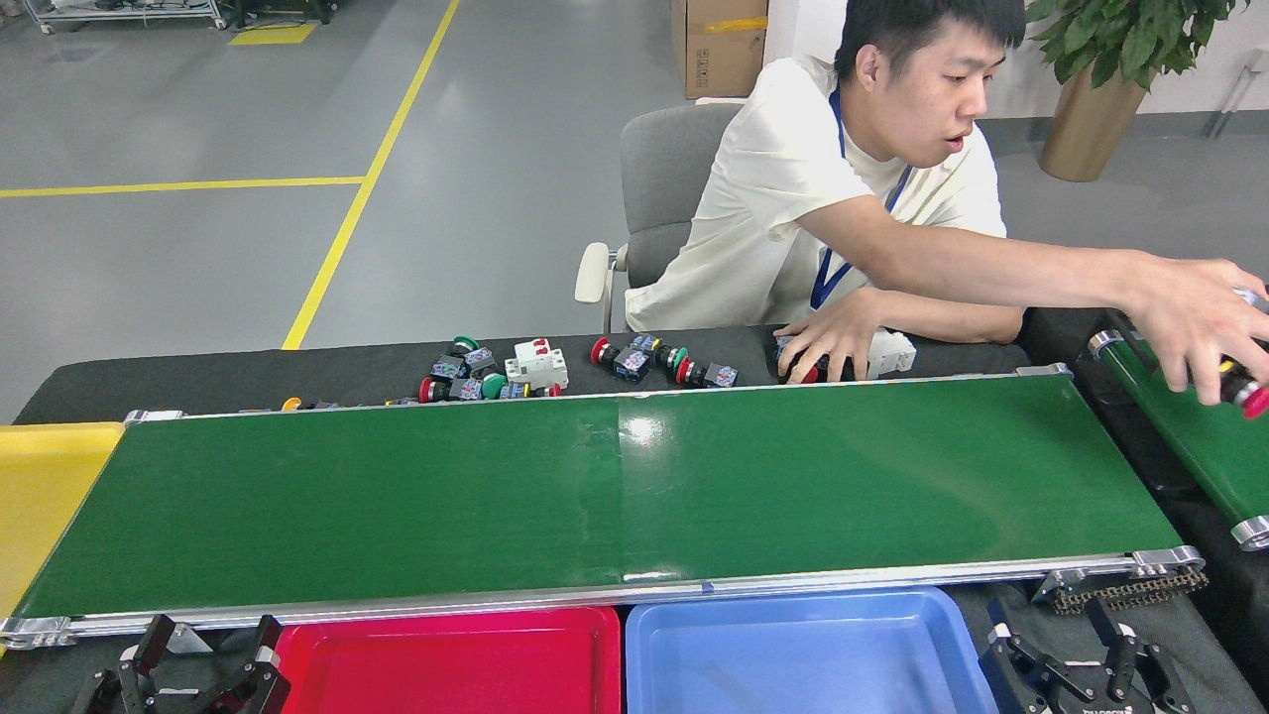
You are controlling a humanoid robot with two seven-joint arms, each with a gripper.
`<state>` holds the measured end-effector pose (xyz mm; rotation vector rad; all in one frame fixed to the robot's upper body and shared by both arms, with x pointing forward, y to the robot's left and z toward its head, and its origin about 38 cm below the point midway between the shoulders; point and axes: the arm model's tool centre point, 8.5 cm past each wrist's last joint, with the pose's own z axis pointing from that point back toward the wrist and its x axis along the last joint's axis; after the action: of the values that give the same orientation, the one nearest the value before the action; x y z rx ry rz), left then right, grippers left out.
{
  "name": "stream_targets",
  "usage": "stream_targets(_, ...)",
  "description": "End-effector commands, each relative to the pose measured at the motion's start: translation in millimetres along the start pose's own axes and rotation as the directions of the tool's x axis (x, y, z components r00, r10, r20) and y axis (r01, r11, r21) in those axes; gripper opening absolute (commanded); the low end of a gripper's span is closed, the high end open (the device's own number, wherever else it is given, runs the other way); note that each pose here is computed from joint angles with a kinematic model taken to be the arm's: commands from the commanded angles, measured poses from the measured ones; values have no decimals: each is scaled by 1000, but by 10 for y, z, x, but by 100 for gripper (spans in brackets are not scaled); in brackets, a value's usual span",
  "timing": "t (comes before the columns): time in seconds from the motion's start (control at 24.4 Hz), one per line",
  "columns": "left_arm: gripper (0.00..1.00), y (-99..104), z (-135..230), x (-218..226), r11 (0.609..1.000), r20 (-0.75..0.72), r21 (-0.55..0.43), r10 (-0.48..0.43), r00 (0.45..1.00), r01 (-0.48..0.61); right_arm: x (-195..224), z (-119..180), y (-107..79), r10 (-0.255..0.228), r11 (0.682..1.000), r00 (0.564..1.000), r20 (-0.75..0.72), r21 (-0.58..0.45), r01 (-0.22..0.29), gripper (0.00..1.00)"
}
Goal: Pick switch part from conveyor to tray
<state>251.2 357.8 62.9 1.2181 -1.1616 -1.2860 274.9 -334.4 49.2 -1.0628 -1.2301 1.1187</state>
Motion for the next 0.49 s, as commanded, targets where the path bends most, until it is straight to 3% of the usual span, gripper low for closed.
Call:
stream_targets(0.0,100,35,16,-8,1000,1,16,-13,1000,13,-5,-33,-106,10,999,1000,9,-34,-10,99)
stream_targets(0.45,100,-10,80,-41,1000,-23,2,-13,1000,13,-54,-23,-121,32,999,999,14,-28,-32,99)
